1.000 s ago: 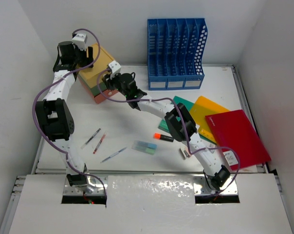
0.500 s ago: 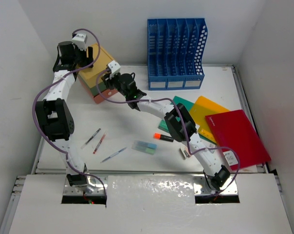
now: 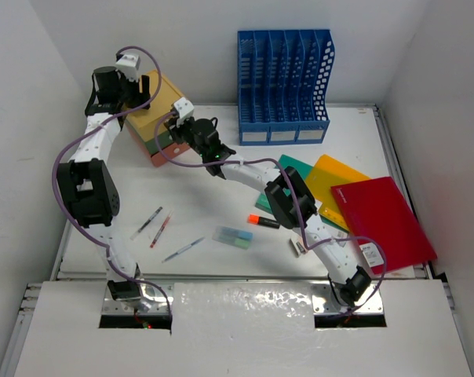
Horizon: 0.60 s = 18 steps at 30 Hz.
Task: Organize the desk
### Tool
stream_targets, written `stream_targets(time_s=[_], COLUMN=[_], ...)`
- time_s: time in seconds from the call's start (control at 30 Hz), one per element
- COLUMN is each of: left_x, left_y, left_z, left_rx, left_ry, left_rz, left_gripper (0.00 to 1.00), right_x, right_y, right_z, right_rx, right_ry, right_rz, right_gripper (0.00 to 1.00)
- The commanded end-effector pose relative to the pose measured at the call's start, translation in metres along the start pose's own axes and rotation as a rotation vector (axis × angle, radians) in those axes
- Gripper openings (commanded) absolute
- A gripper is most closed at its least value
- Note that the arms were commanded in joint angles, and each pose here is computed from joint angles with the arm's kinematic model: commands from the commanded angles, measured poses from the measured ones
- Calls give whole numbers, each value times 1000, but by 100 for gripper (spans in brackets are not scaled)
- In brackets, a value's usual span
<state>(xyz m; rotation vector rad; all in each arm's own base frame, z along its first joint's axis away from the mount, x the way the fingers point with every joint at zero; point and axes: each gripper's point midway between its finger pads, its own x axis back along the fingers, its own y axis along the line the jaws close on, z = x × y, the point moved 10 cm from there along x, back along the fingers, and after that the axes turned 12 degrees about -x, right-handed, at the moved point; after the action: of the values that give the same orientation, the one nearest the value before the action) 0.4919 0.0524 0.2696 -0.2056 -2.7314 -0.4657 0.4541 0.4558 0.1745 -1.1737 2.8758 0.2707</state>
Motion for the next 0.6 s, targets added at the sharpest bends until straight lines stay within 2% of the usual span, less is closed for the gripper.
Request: stream_targets(time_s=[0.0, 0.1, 0.23, 0.3, 0.33, 0.37, 0.43, 0.47, 0.57], left_x=[-2, -2, -2, -2, -2, -2, -2, -2, -3], left_y=[-12, -12, -12, -11, -11, -11, -10, -9, -7], left_z=[32, 32, 32, 32, 32, 32, 31, 32, 30], left_rx=[10, 9, 11, 12, 12, 12, 12, 14, 15], left_ry=[138, 138, 140, 144, 145, 146, 146, 146, 147], left_rz=[77, 77, 76, 74, 75, 74, 72, 69, 58], left_gripper=[67, 67, 67, 67, 67, 67, 67, 67, 67], right_x=[-4, -4, 2, 10, 16, 24, 35, 44, 61], right_y=[19, 19, 19, 19, 21, 21, 24, 27, 31], right_z=[-60, -58, -60, -52, -64, -49, -65, -51, -54], right_rx=[-6, -7, -2, 7, 20, 28, 54, 59, 56], right_ry=[-179, -167, -151, -123, -140, -100, -136, -97, -102], right_rz=[-49, -47, -48, -57, -58, -57, -64, -67, -82], right_gripper=[20, 14, 0, 0, 0, 0, 0, 0, 0])
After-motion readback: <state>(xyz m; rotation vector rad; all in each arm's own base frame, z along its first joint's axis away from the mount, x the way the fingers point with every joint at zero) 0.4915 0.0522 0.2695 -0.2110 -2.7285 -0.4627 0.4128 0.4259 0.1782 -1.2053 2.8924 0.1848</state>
